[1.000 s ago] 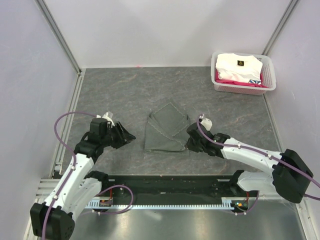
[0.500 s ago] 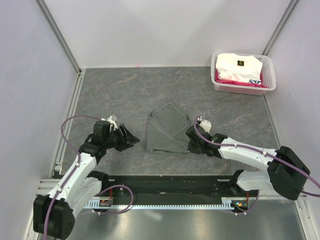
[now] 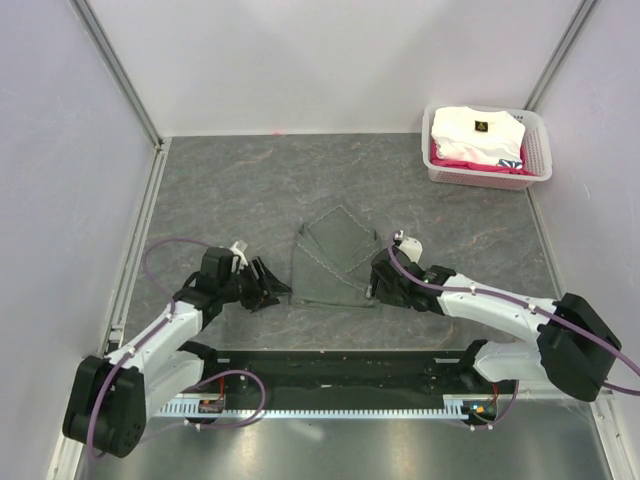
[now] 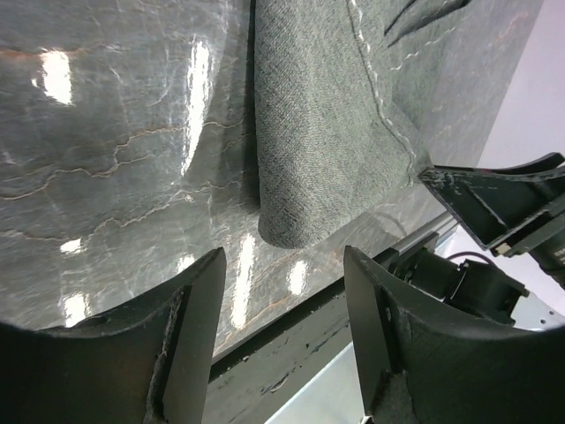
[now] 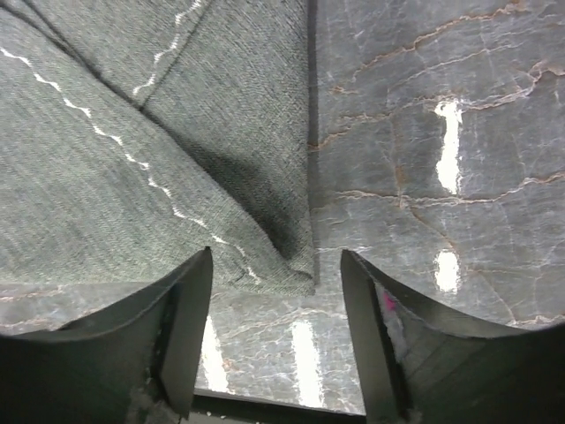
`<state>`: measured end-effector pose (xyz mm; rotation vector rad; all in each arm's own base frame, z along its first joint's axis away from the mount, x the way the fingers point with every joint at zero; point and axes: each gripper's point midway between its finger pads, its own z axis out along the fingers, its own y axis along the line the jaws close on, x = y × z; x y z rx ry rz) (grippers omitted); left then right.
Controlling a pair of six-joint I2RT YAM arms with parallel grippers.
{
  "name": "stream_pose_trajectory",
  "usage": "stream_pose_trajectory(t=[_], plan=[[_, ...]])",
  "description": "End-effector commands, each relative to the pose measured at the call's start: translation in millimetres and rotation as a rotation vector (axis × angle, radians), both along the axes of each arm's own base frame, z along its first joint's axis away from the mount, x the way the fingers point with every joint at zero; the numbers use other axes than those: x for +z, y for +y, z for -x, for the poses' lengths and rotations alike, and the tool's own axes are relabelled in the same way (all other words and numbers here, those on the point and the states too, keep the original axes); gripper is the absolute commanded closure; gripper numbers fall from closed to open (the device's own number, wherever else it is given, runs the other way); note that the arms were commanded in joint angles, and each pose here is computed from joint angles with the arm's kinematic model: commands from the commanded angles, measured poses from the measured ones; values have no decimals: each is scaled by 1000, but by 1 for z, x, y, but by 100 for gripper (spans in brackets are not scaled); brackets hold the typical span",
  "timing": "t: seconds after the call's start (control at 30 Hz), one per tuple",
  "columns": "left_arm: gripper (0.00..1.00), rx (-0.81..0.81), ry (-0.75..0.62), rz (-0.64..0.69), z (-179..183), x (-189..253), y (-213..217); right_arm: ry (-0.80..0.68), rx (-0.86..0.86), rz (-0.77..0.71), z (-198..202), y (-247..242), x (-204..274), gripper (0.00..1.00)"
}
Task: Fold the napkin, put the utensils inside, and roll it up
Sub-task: Fold the napkin, then roll the napkin with the utensil
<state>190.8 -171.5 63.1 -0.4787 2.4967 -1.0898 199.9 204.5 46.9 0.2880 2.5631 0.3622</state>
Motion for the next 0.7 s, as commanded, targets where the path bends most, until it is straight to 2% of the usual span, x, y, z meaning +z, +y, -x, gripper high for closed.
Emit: stream_pose_trajectory(t=[0.0, 0.47, 0.67], plan=[[37, -9, -25, 51, -6, 7, -12, -58, -7, -39, -9, 5, 23, 30], [38, -43, 14, 10, -8, -14, -30, -86, 3, -62, -9, 5, 33, 26], [44, -47, 25, -14, -11, -22, -32, -112, 40, -57, -9, 9, 40, 23]])
